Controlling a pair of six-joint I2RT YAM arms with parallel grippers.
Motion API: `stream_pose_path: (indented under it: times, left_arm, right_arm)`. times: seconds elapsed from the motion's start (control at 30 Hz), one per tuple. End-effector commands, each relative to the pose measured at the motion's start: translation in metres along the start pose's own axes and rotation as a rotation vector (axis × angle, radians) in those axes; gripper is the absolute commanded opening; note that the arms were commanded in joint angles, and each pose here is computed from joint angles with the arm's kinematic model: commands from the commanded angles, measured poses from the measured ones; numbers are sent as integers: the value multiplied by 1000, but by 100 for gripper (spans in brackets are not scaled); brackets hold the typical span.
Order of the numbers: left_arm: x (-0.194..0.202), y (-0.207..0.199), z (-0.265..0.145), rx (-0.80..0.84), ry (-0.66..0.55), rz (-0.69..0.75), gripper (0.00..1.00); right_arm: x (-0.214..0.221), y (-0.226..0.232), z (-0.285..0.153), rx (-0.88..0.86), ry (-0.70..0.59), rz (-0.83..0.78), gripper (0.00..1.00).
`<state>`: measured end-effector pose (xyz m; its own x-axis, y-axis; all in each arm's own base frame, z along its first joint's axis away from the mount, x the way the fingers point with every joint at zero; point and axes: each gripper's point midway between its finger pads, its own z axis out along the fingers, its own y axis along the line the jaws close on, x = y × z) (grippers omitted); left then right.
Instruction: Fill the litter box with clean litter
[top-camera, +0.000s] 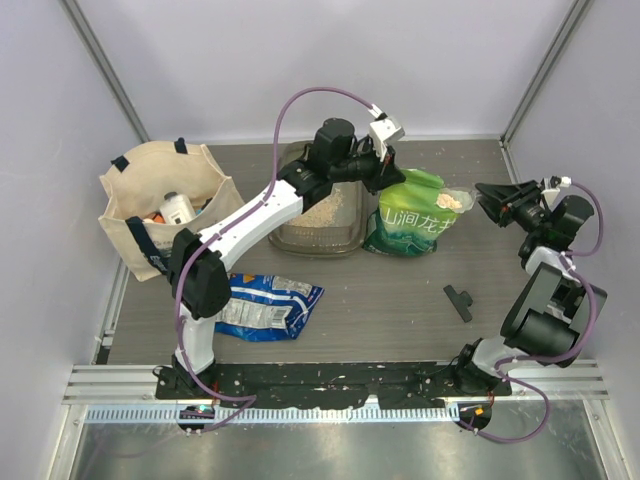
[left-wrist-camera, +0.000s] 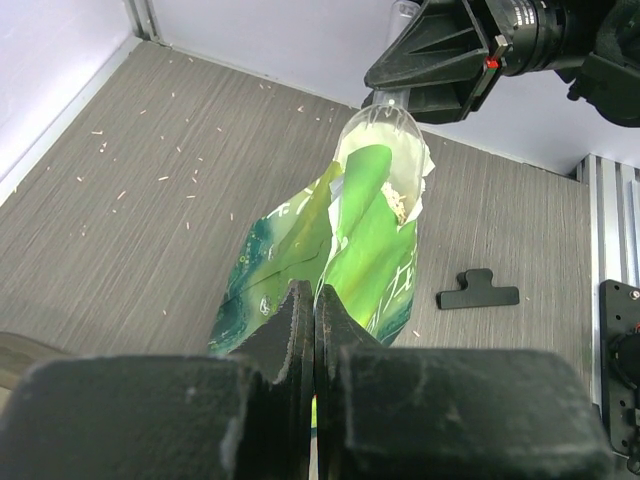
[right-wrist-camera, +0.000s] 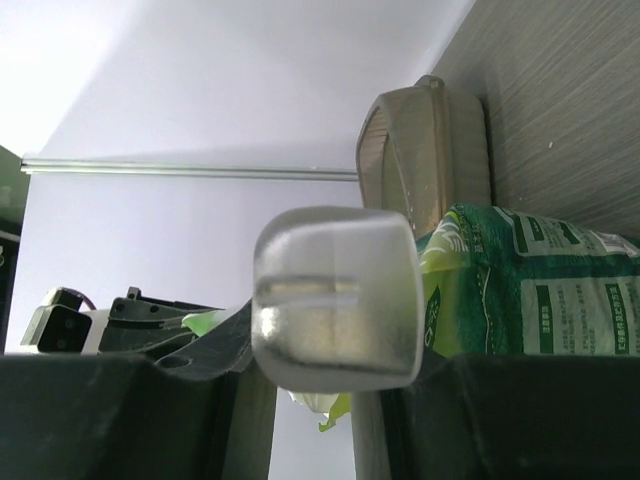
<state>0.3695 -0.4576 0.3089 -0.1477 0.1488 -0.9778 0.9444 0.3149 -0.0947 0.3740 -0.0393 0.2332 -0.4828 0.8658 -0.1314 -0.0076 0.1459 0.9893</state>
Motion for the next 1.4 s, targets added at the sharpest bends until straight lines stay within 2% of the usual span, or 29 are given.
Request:
stream_pose_path:
  times: [0.0,0.33,0.57,1.0,1.27,1.37]
  left_arm:
    - [-73,9,-26,-53,-158,113,0]
    - [-74,16,-26,-64,-166,116,0]
    - [-78,17,-27,-69,-181,119,0]
    - [-80,24,-29,-94,-187,125,0]
    - [-77,24,-29,-93,-182,116,0]
    - [-74,24,-29,-95,-170,110,0]
  right_arm:
    - [-9,19,-7,-88,-11,-42,1]
    - [-14,8,-25,-61,-33,1,1]
    - [-22,31,-26,-90,-48,-33,1]
    - [-29,43,-30,-81,-49,-82,1]
    - [-28,14,-27,-66,-67,3,1]
    - [-33,19,-26,-102,-87,49,1]
